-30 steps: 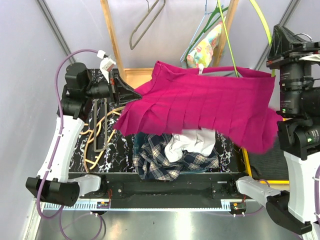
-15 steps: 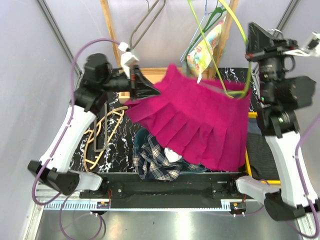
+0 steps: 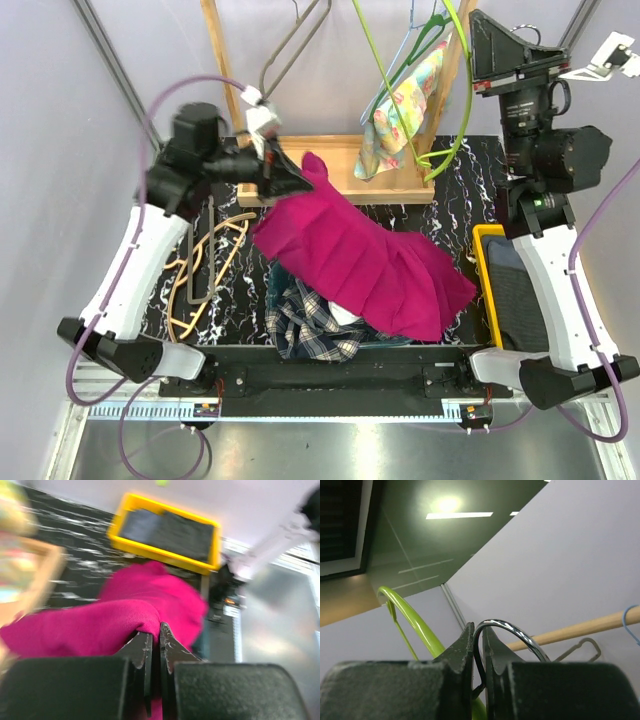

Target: Remove the skirt from the hanger

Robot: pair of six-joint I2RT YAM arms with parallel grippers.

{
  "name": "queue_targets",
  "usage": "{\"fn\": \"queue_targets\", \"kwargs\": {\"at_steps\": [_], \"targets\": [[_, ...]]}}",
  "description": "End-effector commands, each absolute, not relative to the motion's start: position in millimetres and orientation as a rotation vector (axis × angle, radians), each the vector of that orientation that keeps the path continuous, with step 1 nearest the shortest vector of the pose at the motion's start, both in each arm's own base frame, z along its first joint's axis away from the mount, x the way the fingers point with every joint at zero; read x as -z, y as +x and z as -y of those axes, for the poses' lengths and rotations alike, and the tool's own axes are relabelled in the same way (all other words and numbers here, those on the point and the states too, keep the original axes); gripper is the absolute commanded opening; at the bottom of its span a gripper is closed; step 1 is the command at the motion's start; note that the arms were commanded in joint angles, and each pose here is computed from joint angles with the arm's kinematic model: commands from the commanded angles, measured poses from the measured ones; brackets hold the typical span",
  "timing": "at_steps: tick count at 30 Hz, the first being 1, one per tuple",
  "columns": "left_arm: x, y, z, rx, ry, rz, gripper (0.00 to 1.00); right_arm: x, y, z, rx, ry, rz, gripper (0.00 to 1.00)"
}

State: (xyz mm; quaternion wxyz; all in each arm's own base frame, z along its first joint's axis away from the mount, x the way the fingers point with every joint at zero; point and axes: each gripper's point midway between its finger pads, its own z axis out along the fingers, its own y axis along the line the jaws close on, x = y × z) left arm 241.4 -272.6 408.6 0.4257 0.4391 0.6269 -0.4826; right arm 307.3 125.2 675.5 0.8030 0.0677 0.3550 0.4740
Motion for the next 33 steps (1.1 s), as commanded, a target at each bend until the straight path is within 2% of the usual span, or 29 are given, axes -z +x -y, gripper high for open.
{"fn": "queue_targets", "kwargs": {"at_steps": [1, 4, 6, 12, 17, 20, 25, 28, 33], "targets": [[-534, 241, 208, 0.775, 1.011, -1.210, 0.00, -716, 258, -117, -0.997, 0.049, -0.617, 0.00], [-606, 233, 178, 0.573, 0.920, -1.011, 0.00, -713, 259, -116, -0.974, 0.046, -0.628, 0.00], [-630, 217, 174, 0.544, 0.915, -0.927, 0.00, -710, 261, -117, -0.970, 0.042, -0.640, 0.00], [-616, 194, 198, 0.810, 0.955, -0.956, 0.00, -704, 263, -118, -0.962, 0.042, -0.657, 0.00], [-633, 187, 218, 0.826, 0.998, -0.863, 0.00, -694, 265, -115, -0.930, 0.055, -0.678, 0.00], [-663, 173, 225, 0.820, 1.025, -0.755, 0.00, -686, 265, -111, -0.893, 0.063, -0.692, 0.00], [-673, 168, 244, 0.815, 1.068, -0.655, 0.00, -680, 260, -97, -0.752, 0.062, -0.705, 0.00], [-668, 166, 255, 0.856, 1.081, -0.659, 0.00, -683, 252, -85, -0.668, 0.074, -0.697, 0.00], [-626, 167, 273, 0.920, 1.124, -0.741, 0.00, -688, 236, -67, -0.575, 0.096, -0.672, 0.00]]}}
